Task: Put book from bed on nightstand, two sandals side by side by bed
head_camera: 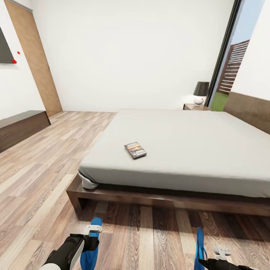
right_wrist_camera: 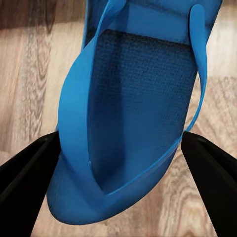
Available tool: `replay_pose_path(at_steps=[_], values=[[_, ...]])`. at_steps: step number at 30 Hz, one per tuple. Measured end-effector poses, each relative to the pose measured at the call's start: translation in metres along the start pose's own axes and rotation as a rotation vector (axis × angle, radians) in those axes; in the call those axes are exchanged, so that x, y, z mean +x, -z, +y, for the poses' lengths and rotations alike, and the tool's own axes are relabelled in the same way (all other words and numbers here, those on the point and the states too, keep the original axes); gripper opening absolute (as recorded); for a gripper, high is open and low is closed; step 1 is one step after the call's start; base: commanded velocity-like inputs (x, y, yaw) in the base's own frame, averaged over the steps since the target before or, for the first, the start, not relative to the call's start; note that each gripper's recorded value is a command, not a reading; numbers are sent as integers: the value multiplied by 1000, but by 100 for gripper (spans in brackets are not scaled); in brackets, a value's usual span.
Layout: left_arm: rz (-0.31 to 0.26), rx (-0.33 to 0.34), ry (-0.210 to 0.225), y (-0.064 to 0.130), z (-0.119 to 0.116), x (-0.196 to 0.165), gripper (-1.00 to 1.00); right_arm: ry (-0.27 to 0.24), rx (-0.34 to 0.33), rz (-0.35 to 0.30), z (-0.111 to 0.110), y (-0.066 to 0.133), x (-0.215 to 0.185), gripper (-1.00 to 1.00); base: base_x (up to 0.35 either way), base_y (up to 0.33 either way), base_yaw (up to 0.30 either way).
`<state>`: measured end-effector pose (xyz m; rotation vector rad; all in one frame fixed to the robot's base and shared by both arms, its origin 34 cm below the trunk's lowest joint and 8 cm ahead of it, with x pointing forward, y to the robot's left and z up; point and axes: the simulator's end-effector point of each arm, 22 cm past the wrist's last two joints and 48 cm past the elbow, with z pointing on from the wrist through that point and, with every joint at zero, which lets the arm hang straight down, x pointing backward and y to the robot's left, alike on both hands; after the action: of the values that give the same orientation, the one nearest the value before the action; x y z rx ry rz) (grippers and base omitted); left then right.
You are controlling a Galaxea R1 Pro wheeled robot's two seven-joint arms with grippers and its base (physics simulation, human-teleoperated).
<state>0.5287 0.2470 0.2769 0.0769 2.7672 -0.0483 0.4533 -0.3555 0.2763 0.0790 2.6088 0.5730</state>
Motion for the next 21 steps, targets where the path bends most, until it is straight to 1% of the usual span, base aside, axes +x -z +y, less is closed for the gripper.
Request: replay_pose_path(at_steps=[16, 21], values=[[0, 0, 0, -30, 0, 22, -100, -3, 1, -2, -16, -24, 24, -100, 0, 0, 0], [19, 1, 1, -37, 0, 30, -100, -12, 6, 15, -19, -27, 31, -100, 0, 0, 0]])
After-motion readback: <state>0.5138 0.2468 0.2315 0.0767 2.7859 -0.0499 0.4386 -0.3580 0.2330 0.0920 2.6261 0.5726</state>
